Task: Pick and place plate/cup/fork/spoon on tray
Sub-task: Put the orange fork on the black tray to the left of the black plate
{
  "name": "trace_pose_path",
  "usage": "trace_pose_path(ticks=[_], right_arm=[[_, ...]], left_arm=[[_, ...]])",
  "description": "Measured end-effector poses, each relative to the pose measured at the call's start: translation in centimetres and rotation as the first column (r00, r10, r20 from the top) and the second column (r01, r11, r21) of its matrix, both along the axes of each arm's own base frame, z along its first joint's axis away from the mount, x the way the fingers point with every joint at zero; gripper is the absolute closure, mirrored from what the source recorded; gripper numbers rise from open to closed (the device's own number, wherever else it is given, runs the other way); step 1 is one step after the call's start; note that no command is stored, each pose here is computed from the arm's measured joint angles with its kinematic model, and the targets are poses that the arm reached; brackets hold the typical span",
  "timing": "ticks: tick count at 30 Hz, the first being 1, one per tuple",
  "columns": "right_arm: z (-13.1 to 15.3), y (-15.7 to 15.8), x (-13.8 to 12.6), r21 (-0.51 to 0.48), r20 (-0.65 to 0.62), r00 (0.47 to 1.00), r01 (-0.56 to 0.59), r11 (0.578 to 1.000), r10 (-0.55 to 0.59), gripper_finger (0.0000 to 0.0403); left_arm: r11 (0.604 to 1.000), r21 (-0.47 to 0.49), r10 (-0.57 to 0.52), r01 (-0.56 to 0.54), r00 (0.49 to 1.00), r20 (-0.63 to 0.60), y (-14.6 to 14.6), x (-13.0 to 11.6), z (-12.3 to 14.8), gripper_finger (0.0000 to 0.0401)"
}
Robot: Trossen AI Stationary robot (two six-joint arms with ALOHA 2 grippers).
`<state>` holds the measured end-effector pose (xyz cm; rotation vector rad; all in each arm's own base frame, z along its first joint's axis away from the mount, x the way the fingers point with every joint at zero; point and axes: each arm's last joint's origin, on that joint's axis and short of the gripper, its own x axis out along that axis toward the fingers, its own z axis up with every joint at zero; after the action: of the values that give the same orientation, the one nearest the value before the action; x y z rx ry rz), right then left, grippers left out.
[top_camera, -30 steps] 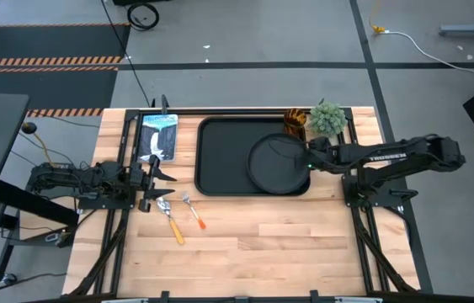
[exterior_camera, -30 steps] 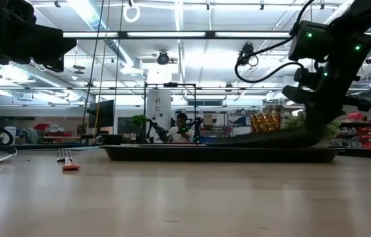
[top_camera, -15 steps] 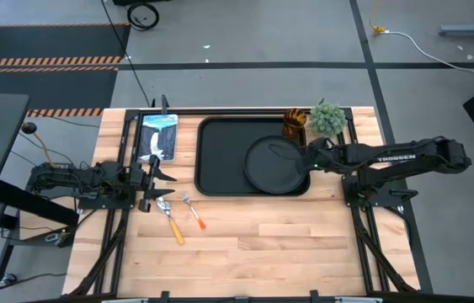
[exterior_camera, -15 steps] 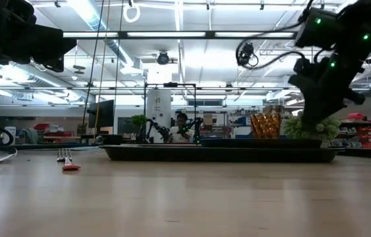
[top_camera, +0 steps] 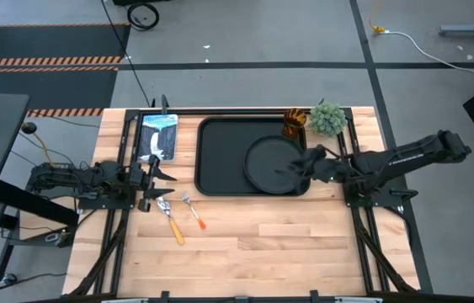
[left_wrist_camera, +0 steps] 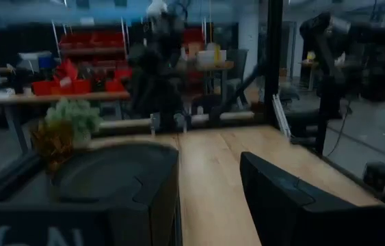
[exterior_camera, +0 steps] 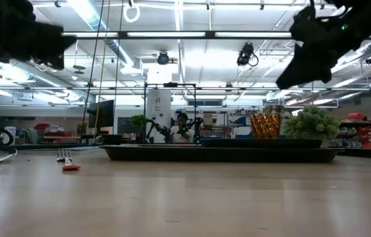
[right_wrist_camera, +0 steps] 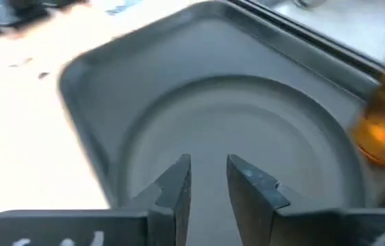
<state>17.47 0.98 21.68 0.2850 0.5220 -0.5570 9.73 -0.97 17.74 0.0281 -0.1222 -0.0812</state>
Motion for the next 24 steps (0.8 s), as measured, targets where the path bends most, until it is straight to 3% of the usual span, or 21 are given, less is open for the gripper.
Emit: trace_pose_path(ticks=[2,5,10,16,24], right_arm=[[0.1,0.7,0.4,-0.007,0.011,0.998,-0.068,0.998,0.068,0.0302],[-0.1,1.8,0.5,-0.006,0.007,0.990,-0.143,0.990,0.143,0.0302],[-0.3,3.4,0.5,-0.030,0.011,0.983,-0.181,0.983,0.181,0.0302],[-0.1,4.6,0.9,-0.080,0.059,0.976,-0.205,0.976,0.210,0.0302],[0.2,5.0,1.1,-0.091,0.085,0.969,-0.224,0.970,0.232,0.0302]], left_arm=[[0.995,-0.100,-0.012,0.021,0.996,0.092,0.0,-0.2,0.9,0.0234],[0.937,-0.330,-0.041,0.113,0.975,0.218,0.0,-0.6,2.2,0.0234],[0.844,-0.480,-0.065,0.239,0.934,0.350,0.1,-1.1,3.5,0.0234],[0.752,-0.602,-0.043,0.270,0.930,0.364,0.2,-1.2,3.6,0.0234],[0.735,-0.625,-0.027,0.263,0.932,0.360,0.3,-1.2,3.6,0.0234]])
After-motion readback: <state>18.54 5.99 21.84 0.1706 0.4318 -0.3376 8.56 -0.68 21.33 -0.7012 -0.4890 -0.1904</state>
